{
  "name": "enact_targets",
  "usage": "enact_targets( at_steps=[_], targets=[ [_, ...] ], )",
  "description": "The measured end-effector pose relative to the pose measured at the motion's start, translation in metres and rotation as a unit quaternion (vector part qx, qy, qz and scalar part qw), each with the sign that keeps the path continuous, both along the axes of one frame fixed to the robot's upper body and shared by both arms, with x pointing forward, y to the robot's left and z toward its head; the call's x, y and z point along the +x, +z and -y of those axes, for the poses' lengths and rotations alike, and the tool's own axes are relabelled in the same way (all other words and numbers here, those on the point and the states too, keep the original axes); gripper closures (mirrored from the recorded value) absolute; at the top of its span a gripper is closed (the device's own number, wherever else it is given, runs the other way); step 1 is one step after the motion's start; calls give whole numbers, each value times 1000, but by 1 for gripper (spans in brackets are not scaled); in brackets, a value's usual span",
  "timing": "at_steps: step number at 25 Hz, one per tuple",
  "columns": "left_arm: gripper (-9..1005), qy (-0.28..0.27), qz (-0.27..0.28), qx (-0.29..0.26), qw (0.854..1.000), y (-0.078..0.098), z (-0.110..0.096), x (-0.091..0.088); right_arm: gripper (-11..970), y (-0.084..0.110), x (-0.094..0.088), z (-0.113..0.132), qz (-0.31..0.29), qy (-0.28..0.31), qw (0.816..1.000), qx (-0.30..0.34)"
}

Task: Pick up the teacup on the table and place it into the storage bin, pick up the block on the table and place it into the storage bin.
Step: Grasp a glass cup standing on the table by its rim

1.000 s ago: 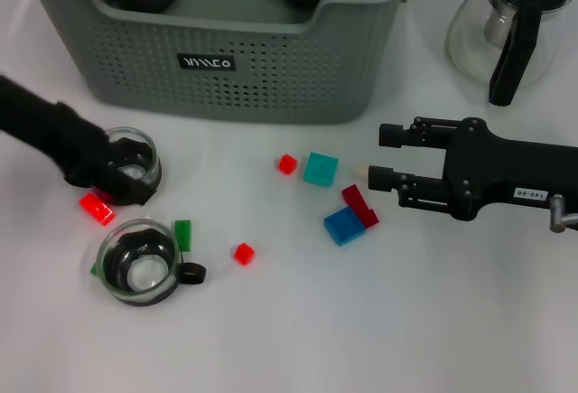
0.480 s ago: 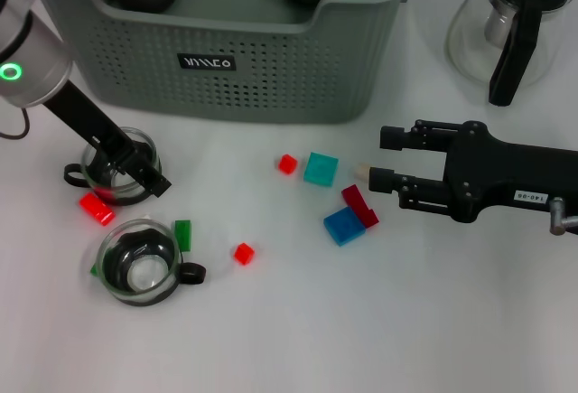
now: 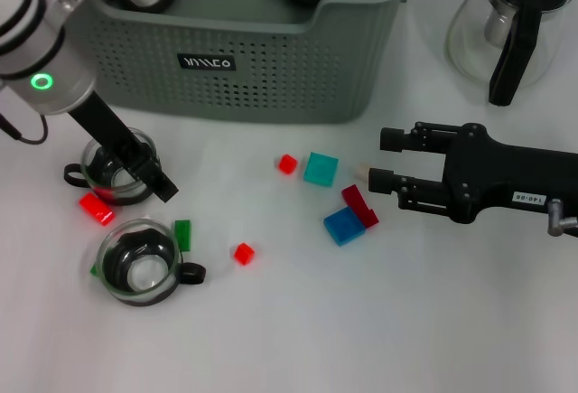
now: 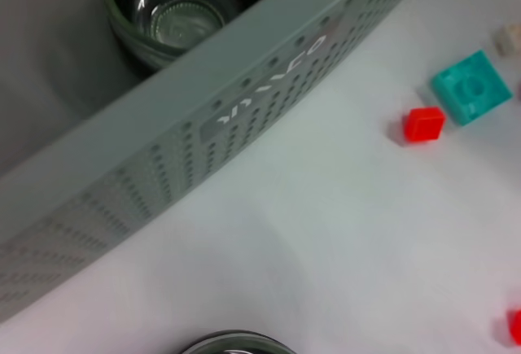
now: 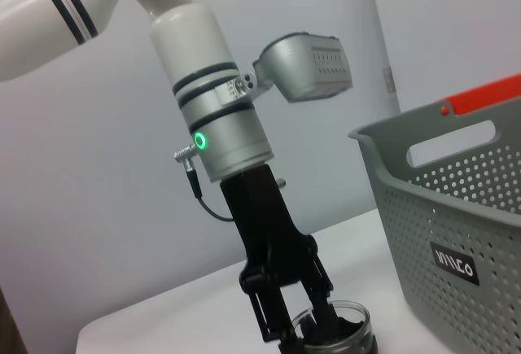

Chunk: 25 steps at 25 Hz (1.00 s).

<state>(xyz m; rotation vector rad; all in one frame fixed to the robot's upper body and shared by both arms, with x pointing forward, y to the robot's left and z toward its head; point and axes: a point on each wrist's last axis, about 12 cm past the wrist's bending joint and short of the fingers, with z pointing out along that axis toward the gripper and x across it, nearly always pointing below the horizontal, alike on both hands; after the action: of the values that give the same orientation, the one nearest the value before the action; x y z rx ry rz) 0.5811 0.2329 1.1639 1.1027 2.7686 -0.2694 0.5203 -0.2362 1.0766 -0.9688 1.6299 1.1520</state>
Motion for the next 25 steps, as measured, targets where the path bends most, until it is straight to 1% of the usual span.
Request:
enact_targets(
  at_steps=[4,11,17,25],
  targets=[
    [236,7,-7,11,1000,-9,4,2,318,0,0,0,0,1,1000,0],
    [239,16,-21,14,1000,-18,8,4,318,0,0,0,0,1,1000,0],
    [247,24,-22,22,999,-25,8,7,318,0,-1,-1,-1,3,1000,1],
    [257,44,-16,25,999,-26,8,10,318,-2,-3,1,-7,4,1000,1]
  ],
)
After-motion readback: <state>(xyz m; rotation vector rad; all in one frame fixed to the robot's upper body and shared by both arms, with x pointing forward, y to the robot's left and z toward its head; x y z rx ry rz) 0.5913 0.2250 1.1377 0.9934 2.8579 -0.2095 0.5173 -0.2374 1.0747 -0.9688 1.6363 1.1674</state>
